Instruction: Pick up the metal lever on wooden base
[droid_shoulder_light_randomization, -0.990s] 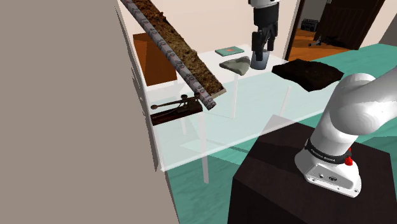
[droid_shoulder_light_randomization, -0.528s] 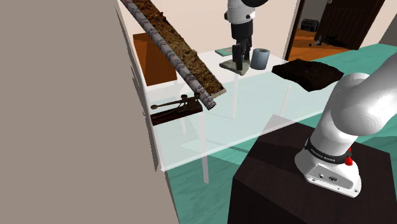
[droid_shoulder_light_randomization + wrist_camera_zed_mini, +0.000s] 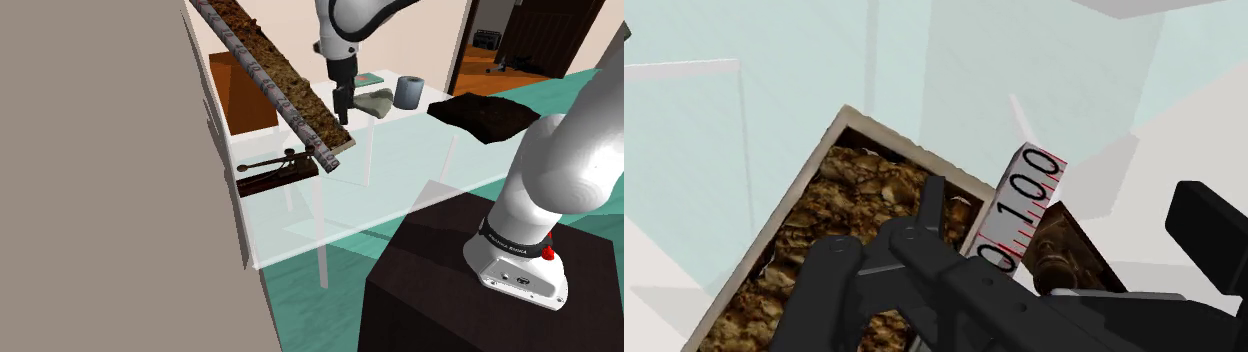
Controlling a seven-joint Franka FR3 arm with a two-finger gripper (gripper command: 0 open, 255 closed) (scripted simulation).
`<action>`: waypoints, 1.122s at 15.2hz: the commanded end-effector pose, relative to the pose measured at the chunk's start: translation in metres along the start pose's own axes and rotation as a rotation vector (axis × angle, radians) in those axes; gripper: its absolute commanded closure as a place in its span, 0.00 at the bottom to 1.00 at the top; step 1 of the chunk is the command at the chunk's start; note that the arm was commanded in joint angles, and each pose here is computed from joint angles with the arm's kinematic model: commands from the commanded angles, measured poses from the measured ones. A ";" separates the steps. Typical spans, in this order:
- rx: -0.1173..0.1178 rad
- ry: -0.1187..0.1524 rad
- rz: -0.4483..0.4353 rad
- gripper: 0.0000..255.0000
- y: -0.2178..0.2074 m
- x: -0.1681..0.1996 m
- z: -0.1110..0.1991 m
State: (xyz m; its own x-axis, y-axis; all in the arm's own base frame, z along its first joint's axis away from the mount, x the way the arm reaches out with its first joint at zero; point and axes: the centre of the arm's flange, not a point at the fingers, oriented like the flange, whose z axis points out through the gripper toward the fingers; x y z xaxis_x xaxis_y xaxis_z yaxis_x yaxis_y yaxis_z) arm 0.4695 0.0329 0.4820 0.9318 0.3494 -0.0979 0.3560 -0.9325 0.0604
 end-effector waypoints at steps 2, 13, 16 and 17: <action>0.001 0.014 -0.088 0.00 -0.010 0.037 0.012; 0.003 0.060 -0.403 0.00 -0.066 0.155 0.056; 0.004 0.072 -0.489 0.00 -0.088 0.184 0.067; 0.004 0.073 -0.491 0.00 -0.088 0.185 0.067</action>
State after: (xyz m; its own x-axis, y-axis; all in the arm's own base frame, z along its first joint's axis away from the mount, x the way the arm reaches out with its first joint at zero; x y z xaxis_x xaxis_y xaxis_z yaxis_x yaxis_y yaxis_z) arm 0.6015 0.1694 0.3949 0.6685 0.7422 -0.0473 0.7435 -0.6684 0.0218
